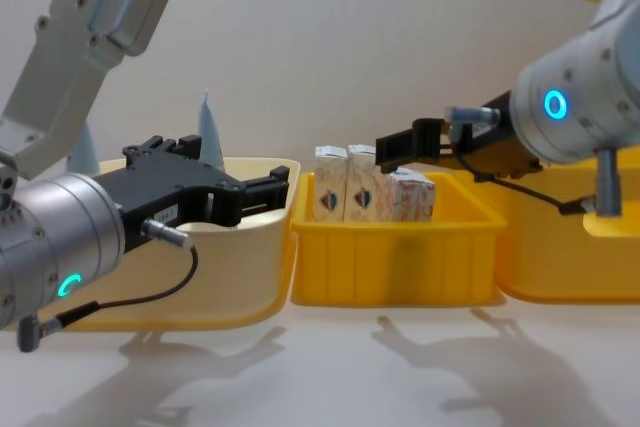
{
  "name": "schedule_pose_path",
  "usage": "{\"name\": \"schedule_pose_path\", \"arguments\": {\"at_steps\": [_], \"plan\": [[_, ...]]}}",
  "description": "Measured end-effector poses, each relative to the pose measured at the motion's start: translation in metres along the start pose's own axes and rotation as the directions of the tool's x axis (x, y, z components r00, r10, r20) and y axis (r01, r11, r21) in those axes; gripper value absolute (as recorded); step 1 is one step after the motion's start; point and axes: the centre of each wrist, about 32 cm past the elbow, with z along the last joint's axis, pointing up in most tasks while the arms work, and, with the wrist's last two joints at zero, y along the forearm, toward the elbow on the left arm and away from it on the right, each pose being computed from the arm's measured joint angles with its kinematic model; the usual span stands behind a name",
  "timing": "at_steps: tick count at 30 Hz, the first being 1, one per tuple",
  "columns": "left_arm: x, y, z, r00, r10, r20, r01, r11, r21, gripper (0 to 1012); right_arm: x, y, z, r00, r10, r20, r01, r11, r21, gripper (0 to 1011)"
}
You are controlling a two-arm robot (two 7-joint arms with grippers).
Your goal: Bimanual collaborative sorting of washing and personal care products
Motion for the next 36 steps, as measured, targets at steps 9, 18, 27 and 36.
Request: {"name": "schedule_pose_path", "arguments": {"at_steps": [9,18,27,36], "plan": [[0.0000,0.0000,0.0000,1.0000,0.000,0.000,0.000,1.0000,0.000,1003,-0.002,0.018,0.025,0.997,0.016,0.076,-0.010,0.997,-0.080,1000],[0.0000,0.0000,0.0000,1.0000,0.000,0.000,0.000,1.0000,0.000,1002,-0.006,0.032,0.045,0.994,0.025,0.107,-0.011,0.992,-0.128,1000],[0.0000,0.0000,0.0000,1.0000,0.000,0.000,0.000,1.0000,0.000,1003,-0.006,0.040,0.061,0.994,-0.004,0.110,0.020,0.988,-0.150,1000],[0.0000,0.0000,0.0000,1.0000,0.000,0.000,0.000,1.0000,0.000,1002,-0.005,0.046,0.069,0.995,-0.028,0.099,0.044,0.984,-0.172,1000]]}}
